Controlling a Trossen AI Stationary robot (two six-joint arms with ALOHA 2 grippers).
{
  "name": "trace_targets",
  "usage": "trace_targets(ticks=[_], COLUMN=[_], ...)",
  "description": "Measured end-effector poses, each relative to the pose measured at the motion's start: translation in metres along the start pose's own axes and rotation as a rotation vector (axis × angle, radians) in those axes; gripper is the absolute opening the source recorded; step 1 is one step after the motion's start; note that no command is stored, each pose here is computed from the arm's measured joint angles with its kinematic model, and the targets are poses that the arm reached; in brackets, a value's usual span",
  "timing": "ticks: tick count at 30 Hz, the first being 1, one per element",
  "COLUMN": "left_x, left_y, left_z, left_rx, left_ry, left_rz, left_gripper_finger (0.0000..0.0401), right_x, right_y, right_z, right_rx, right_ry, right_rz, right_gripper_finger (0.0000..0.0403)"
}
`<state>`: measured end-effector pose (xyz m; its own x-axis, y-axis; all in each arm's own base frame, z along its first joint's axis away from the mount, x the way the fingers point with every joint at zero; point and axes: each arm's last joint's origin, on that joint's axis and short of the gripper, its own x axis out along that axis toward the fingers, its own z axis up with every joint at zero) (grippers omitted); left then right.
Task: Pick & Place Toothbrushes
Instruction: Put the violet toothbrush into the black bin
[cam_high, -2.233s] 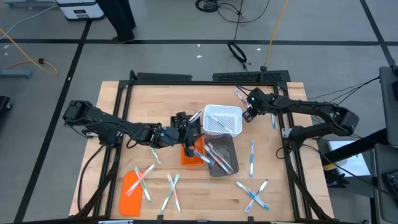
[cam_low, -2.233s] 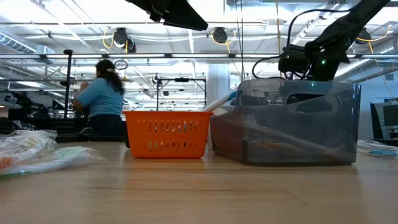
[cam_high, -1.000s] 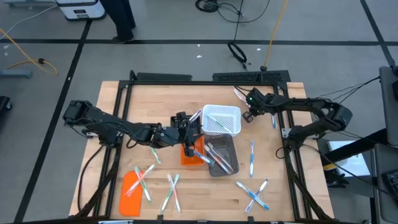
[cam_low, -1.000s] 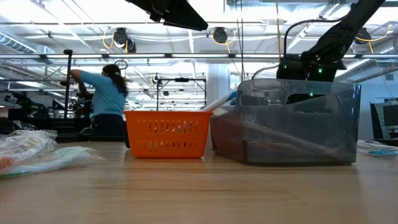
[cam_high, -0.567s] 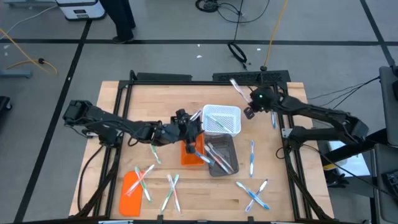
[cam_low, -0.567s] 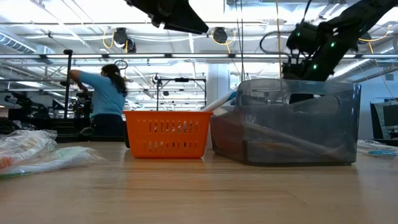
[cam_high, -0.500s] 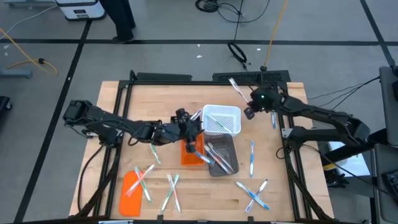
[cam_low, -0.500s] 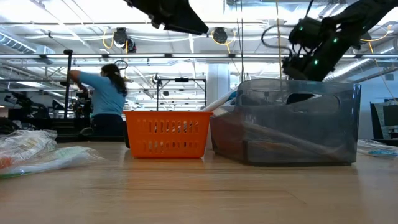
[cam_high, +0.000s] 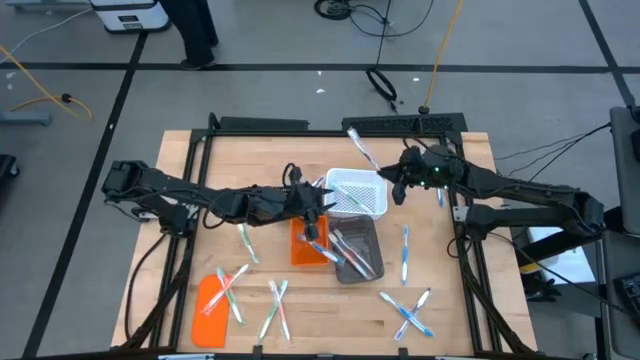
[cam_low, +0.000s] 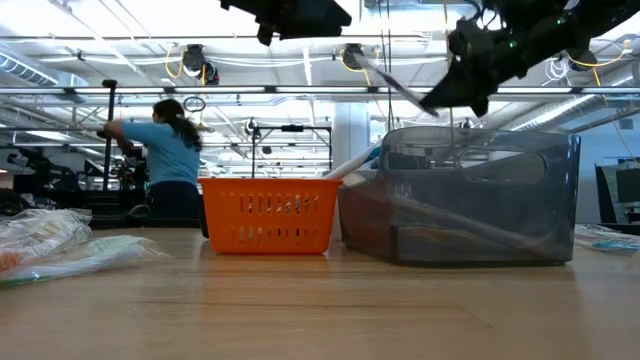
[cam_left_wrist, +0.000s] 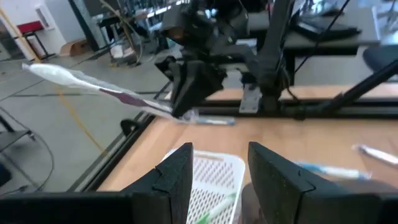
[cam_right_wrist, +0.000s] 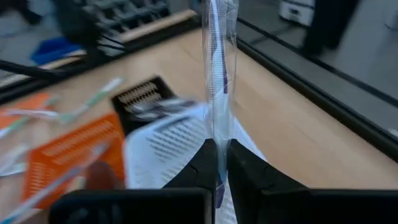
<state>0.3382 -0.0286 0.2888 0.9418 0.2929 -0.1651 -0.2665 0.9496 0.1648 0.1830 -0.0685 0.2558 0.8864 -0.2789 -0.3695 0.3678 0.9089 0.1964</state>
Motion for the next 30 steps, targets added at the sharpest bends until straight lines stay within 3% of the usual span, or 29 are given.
trace_targets(ticks=[14, 24, 30], left_x=[0.004, 0.003, 0.002], left_y=[0.010, 0.011, 0.009], left_z=[0.011, 0.018, 0.021], left_rx=[-0.082, -0.119, -0.138], left_ry=[-0.125, -0.187, -0.231], left_rz=[-0.057, -0.055, -0.138], left_gripper_finger=[0.0157, 0.0157, 0.0157], right_x=[-0.003, 0.011, 0.020], right_y=[0.061, 0.080, 0.081], right_z=[0.013, 0.009, 0.008], right_rx=[-0.210, -0.281, -0.290], right_ry=[-0.244, -0.298, -0.310], right_rz=[0.304, 0.367, 0.365], right_gripper_finger=[0.0011, 0.0011, 0.0011])
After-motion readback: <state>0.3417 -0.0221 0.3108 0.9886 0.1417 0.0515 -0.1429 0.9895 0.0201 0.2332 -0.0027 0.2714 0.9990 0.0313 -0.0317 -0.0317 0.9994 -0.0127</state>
